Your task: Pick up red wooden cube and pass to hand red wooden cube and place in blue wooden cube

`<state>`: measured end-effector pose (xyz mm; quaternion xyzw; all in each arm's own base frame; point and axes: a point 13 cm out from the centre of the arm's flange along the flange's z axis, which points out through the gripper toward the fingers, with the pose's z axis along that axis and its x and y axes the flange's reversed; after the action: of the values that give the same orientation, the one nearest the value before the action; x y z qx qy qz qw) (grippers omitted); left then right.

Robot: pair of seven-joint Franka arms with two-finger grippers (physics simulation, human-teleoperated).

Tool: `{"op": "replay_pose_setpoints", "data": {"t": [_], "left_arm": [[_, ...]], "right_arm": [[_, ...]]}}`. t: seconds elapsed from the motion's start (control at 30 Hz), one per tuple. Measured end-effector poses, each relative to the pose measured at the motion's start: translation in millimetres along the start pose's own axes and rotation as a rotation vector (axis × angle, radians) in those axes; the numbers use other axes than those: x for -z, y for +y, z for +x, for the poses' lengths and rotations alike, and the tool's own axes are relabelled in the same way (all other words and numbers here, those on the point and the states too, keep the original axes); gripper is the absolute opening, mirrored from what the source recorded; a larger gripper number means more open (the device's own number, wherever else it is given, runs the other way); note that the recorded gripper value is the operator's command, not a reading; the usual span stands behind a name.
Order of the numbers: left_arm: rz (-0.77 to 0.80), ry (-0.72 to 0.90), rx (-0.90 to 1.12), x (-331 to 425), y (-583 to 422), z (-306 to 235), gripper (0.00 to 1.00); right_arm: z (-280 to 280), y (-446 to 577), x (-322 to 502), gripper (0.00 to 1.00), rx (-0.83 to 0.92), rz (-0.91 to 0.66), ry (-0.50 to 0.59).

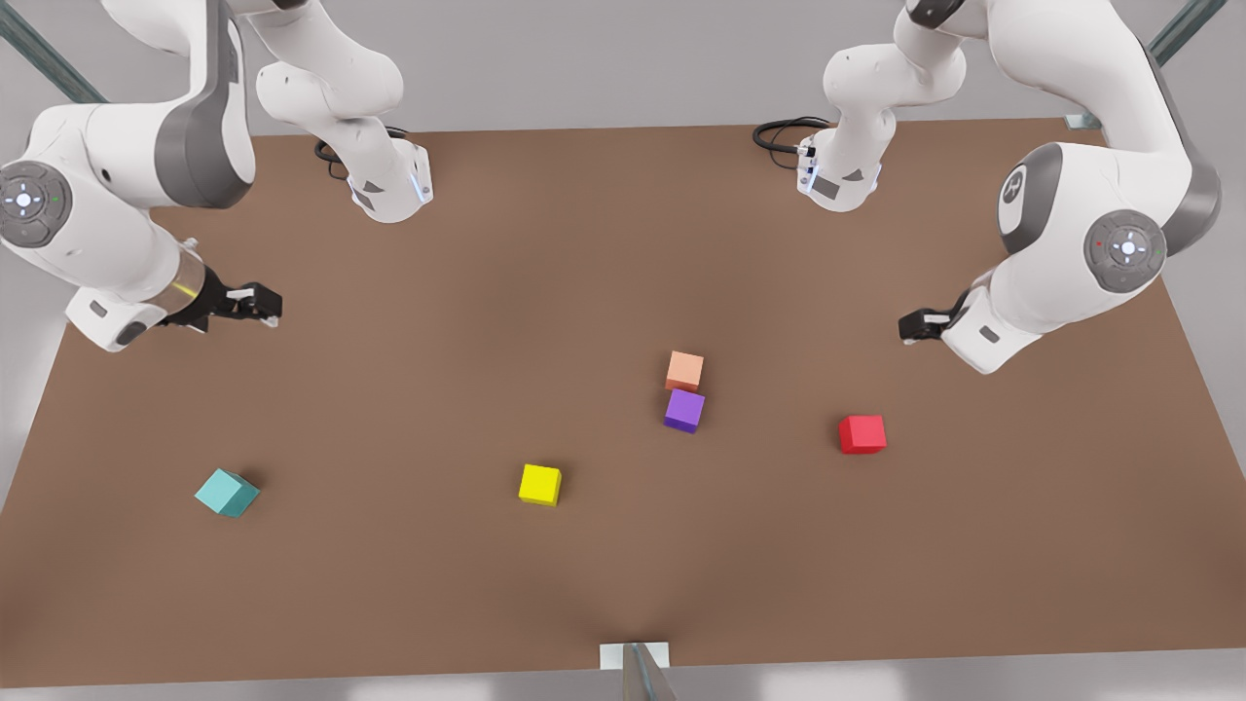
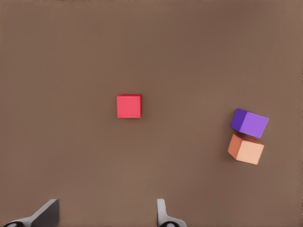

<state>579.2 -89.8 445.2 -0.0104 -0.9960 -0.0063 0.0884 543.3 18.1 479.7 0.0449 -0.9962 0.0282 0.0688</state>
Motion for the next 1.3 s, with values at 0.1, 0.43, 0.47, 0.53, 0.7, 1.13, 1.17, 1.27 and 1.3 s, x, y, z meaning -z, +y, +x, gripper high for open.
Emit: {"op": "replay_pose_setpoints", "data": {"t": [0.1, 0.43, 0.47, 0.53, 0.7, 1.13, 1.17, 1.27, 1.3], "left_arm": [[0.012, 0.007, 0.008, -15.5, -3.6, -11.2, 1.0], [0.017, 0.07, 0.039, -280.3, 12.3, -106.2, 1.0], [0.019, 0.056, 0.041, -293.5, 15.7, -106.6, 1.0], [0.025, 0.015, 0.039, -306.1, 17.0, -114.3, 1.0], [0.021, -0.028, 0.05, -331.6, 32.9, -115.9, 1.0], [0.028, -0.078, 0.03, -338.2, 27.3, -121.8, 1.0], [0.028, -0.075, 0.025, -341.2, 24.7, -121.1, 1.0], [0.026, -0.06, 0.016, -351.7, 20.4, -115.6, 1.0], [0.026, -0.055, 0.013, -355.6, 19.7, -112.5, 1.0]], "right_arm": [[-0.7, 4.0, -4.0, 1.0, 0.018, -0.004, 0.005], [-13.3, -11.0, -19.5, 1.0, 0.018, -0.028, -0.004], [-15.4, -15.9, -19.5, 1.0, 0.013, -0.034, -0.013], [-13.4, -22.3, -17.0, 1.0, 0.009, -0.044, -0.029], [3.1, -19.9, -6.9, 1.0, 0.032, -0.061, -0.067], [7.3, -8.1, -8.0, 1.0, 0.085, -0.083, -0.079], [7.3, -7.4, -9.1, 1.0, 0.088, -0.084, -0.077], [7.2, -5.5, -11.9, 1.0, 0.097, -0.085, -0.071], [6.9, -5.0, -12.8, 1.0, 0.099, -0.085, -0.069]]}}
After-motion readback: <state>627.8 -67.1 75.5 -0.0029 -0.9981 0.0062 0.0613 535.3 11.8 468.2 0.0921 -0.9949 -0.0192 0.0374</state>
